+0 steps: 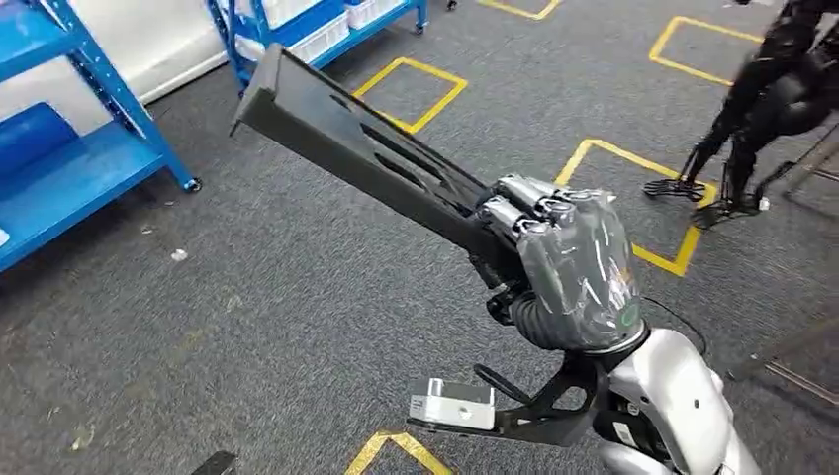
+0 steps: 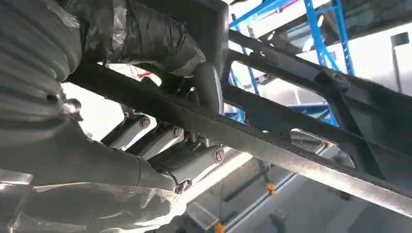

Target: Take the parts from the cabinet and place them on the table.

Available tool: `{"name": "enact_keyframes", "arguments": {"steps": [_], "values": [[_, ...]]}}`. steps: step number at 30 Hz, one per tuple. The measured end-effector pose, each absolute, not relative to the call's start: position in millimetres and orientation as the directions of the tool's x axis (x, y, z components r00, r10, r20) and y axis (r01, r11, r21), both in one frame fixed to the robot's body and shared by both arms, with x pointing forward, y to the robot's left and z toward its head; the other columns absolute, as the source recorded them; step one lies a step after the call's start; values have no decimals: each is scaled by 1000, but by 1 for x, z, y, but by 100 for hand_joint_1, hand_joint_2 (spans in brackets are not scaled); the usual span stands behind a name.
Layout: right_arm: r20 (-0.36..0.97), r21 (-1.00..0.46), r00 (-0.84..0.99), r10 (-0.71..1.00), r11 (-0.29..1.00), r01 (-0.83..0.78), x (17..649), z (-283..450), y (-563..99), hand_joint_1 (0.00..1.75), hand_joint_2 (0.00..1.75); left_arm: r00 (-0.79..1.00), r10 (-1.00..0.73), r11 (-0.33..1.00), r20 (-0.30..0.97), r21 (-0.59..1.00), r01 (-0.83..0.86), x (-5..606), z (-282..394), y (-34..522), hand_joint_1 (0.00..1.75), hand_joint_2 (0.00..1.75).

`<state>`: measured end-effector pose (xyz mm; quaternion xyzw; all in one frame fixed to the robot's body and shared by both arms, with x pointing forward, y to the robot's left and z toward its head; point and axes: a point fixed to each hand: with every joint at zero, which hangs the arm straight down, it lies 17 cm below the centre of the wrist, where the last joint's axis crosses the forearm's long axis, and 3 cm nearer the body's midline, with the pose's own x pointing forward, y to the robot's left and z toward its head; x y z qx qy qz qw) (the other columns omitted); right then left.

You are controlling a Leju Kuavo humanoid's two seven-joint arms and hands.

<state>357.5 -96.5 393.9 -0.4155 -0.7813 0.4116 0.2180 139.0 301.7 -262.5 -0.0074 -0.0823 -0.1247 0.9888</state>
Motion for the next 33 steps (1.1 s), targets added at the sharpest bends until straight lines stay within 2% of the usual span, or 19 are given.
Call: {"name": "enact_keyframes", "arguments": {"steps": [23, 33], "values": [[0, -821, -558, 830, 319, 474, 361, 396, -96, 171, 175, 963, -198, 975, 184, -63, 212, 125, -264, 285, 0, 0], [-56, -797, -499, 865, 263, 544, 367, 405, -101, 171, 175, 961, -190, 977, 200, -61, 206, 129, -263, 289, 0, 0]]}}
